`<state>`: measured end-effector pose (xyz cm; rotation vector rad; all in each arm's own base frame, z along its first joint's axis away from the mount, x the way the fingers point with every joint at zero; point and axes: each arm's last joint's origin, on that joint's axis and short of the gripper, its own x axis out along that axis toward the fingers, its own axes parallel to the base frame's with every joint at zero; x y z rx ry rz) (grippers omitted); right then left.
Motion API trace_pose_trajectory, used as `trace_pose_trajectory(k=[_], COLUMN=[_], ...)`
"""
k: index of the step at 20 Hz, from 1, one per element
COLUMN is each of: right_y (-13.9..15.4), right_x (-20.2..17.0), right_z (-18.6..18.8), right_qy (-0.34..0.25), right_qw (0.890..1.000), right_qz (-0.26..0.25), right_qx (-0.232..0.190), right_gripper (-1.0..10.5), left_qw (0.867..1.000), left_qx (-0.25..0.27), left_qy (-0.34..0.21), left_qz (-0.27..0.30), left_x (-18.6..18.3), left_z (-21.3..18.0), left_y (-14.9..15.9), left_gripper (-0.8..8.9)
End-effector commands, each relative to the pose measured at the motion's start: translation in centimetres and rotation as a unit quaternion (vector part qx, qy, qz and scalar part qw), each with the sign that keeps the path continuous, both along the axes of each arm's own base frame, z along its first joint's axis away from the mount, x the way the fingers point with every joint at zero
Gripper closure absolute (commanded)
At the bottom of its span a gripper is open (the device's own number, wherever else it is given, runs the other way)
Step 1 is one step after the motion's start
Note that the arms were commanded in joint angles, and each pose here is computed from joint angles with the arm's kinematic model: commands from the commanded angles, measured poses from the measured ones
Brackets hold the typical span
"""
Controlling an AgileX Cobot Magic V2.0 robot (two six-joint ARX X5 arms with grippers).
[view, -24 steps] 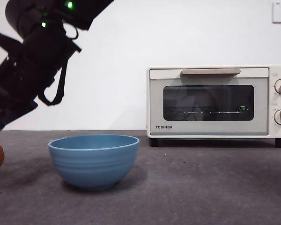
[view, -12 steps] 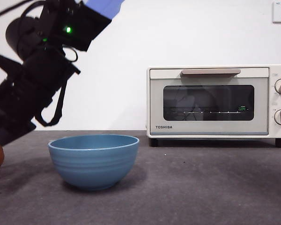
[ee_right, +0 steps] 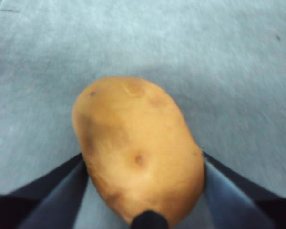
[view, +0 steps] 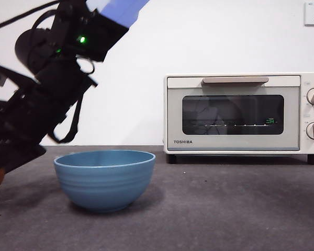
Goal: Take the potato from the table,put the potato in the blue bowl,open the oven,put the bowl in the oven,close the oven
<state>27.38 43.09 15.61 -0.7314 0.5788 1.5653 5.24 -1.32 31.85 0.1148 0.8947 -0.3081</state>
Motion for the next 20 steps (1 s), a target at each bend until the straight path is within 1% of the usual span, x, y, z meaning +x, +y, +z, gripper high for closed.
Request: trace_pose_trajectory(k=[1, 5, 7, 8, 10, 11, 14, 15, 18, 20], right_y=[-1.0, -4.2, -6.2, -7.2, -9.3, -10.2, -12.7, -12.9, -13.8, -14.0], right_x=[-0.1, -1.3, -1.8, -2.1, -2.5, -2.6, -2.6, -2.4, -1.7, -1.1], right_z=[5.2, 12.8, 15.9, 17.2, 18.6, 18.8, 18.2, 17.6, 15.3, 12.8], right_qy=[-0.011, -0.024, -0.017, -0.003, 0.026, 0.036, 0.094, 0.103, 0.163, 0.175], right_qw=[1.0, 0.998, 0.994, 0.99, 0.981, 0.978, 0.955, 0.95, 0.941, 0.935], right_qz=[-0.016, -0.054, -0.102, -0.133, -0.174, -0.183, -0.214, -0.223, -0.216, -0.231], right_qx=[0.019, -0.011, -0.03, -0.042, -0.076, -0.098, -0.184, -0.191, -0.201, -0.203], right_gripper=[9.5, 9.5, 9.5, 9.5, 9.5, 9.5, 9.5, 9.5, 9.6, 9.6], left_qw=[1.0, 1.0, 1.0, 1.0, 1.0, 1.0, 1.0, 1.0, 0.999, 0.999], left_qx=[-0.001, -0.003, -0.01, -0.015, -0.017, -0.019, -0.019, -0.02, -0.028, -0.037], left_qy=[-0.003, -0.003, 0.0, 0.002, 0.002, 0.003, 0.002, -0.001, -0.015, -0.021], left_qz=[-0.005, -0.003, 0.005, 0.008, 0.01, 0.012, 0.012, 0.012, 0.018, 0.027], left_x=[0.0, 0.0, -0.1, -0.1, -0.1, -0.1, 0.0, 0.0, 0.3, 0.5], left_z=[0.1, 0.1, 0.1, 0.1, 0.1, 0.1, 0.1, 0.1, 0.3, 0.4], left_y=[0.0, 0.0, 0.0, 0.0, 0.0, 0.0, 0.0, -0.1, -0.1, -0.2], left_gripper=[8.18, 8.18, 8.18, 8.18, 8.18, 8.18, 8.18, 8.18, 8.18, 8.18])
